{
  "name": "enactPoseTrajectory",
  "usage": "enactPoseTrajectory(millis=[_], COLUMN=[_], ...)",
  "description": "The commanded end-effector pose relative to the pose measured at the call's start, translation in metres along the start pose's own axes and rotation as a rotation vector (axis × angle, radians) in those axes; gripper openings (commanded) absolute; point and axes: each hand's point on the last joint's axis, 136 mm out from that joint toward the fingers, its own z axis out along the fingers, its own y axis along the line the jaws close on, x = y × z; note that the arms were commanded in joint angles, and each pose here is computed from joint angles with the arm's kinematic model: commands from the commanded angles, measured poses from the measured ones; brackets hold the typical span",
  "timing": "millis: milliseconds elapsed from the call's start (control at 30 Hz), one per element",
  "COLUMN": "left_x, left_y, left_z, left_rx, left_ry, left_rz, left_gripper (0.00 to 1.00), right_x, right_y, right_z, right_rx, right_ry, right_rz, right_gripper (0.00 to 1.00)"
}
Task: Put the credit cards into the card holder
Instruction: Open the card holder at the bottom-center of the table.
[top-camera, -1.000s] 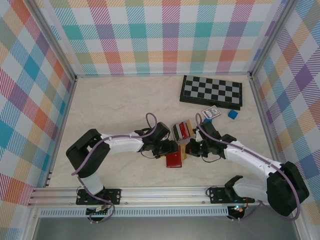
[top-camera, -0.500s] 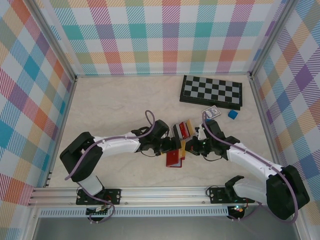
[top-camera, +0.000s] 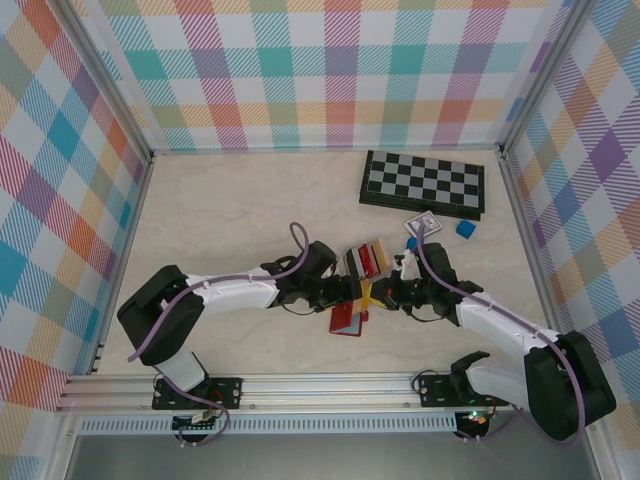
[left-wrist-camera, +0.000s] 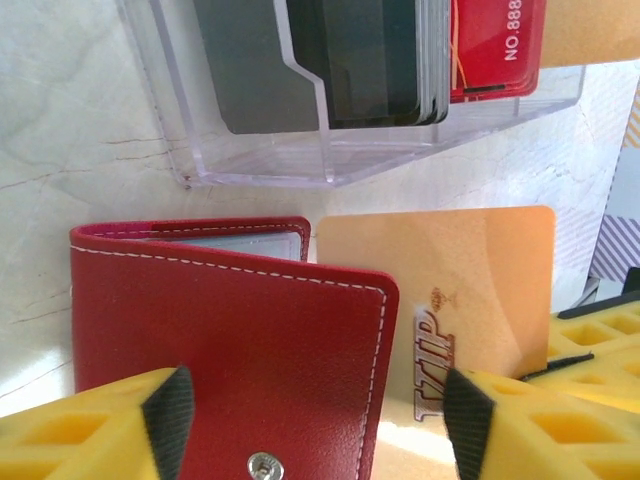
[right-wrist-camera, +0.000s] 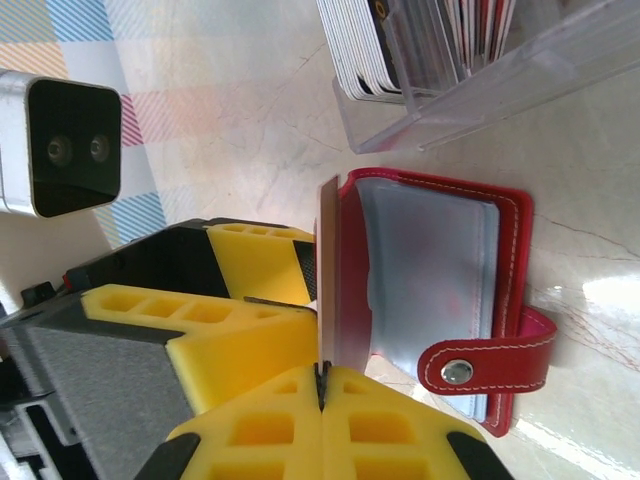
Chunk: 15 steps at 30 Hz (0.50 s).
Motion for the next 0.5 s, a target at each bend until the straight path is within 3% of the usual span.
enactPoseTrajectory(millis=[0,133,200,300,467], left_x=[0.008,0.008,0.006,0.003,0.002], left_y=[0.001,0.003,0.004,0.006,0.006], left_z=[0.000,-0.001,-0.003,-0.009,-0.012], left_rx=[0.015,0.010,0.005,-0.002,0.013], left_ry=[0.011,0.006,-0.008,-0.042,-0.049], left_rz=[-0.003,-0.010,-0.011,-0.022,-0.033], left_gripper=[0.62,0.58,0.65,0.66,0.60], right_x=[0.000,-0.001,-0.001,-0.003,-0.004], right_y=[0.022,0.025,0.025,0.024,0.025], right_z=[0.000,0.002,0.004,0.004,0.003], right_rx=[-0.106,-0.147,-0.154,-0.155,-0.161], right_ry=[0.029,0.035,0.037,0.033,0.028], right_rz=[-0.024,-0.002,0.009,0.017,0.020], right_gripper=[0.00,0.00,0.00,0.00,0.00])
